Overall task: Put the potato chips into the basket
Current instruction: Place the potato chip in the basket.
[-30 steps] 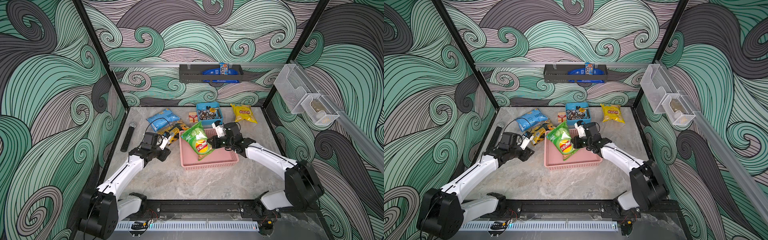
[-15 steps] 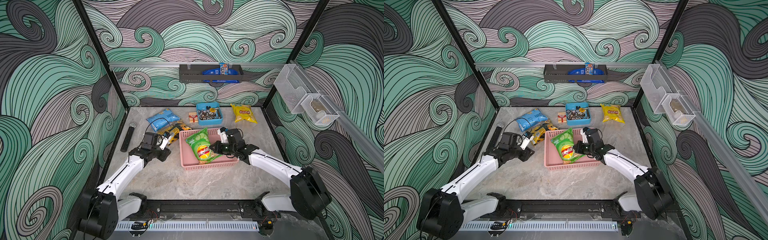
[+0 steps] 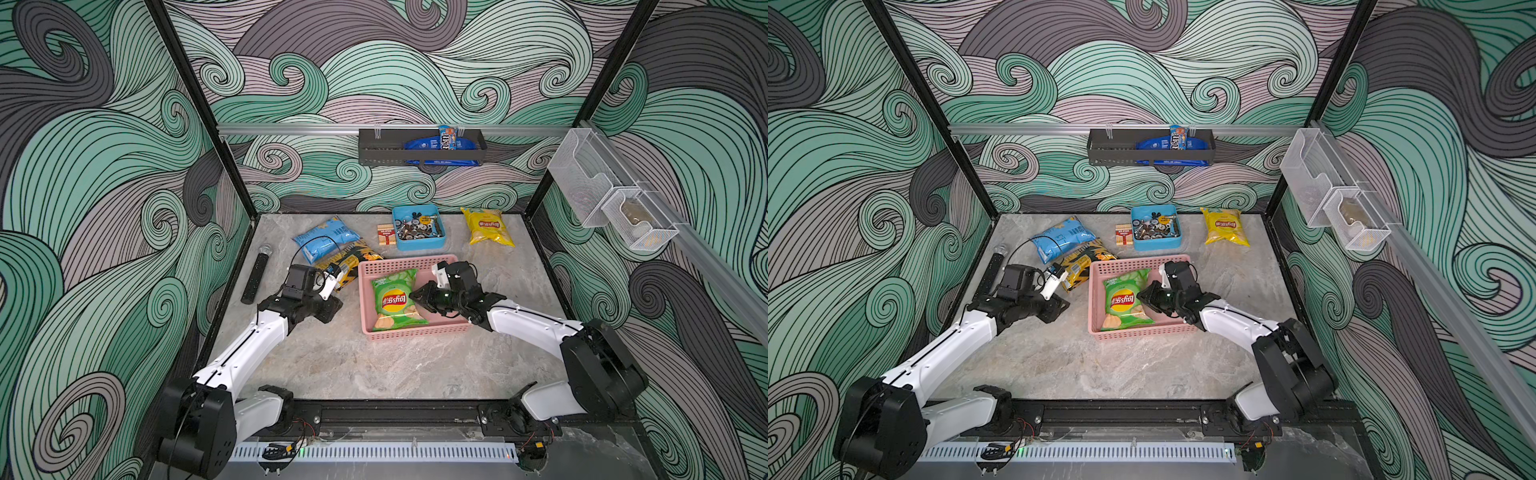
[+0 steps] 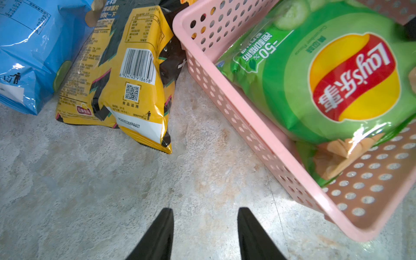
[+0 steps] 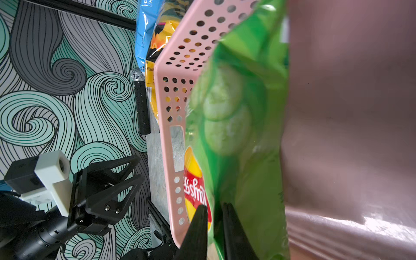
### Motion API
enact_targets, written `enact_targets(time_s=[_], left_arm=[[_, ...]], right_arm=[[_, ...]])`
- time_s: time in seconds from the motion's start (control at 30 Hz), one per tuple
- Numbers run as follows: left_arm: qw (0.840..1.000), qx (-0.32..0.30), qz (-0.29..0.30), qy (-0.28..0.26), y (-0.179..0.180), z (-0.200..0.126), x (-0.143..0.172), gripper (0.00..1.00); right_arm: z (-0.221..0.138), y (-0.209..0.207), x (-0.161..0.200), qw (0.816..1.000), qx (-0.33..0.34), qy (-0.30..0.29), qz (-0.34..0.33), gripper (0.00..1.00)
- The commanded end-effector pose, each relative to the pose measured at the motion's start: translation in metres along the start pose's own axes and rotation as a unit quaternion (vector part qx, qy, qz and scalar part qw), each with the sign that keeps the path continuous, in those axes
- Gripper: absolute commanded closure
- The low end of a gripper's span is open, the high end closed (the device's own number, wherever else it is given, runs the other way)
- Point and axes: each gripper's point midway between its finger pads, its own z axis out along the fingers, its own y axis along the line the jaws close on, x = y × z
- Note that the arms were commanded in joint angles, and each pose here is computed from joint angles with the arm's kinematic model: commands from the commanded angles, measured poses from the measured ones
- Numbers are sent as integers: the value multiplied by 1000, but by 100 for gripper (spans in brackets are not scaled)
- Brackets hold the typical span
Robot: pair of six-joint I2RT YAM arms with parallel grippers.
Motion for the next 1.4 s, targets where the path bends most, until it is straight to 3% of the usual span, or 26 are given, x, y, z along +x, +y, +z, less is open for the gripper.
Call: enact_targets(time_s=[0.0,0.13,0.37,0.5,0.83,1.03,1.37], left_arm=[[999,39,33,-10,-12,-2,-4,52],[997,62,56,-3,-23,4,2,54],[995,61,75,-10,-28,17,-3,53],[995,64,80,-4,-34,24,-4,53],[992,74,77,60,-47,48,17,54],[991,78,85,68,-54,53,21,54],[991,69,89,66,-53,53,21,54]], right_arm=[[-14,11,-9,999,-23,-23,-27,73],[-22,-9,-21,995,23,-40,-83,70],[-26,-47,-40,971,147,-51,-183,70],[-16,-66,-35,958,187,-21,-215,71],[35,-54,4,945,175,65,-269,66],[48,-32,18,941,149,82,-293,65],[52,-42,22,934,168,87,-304,60]])
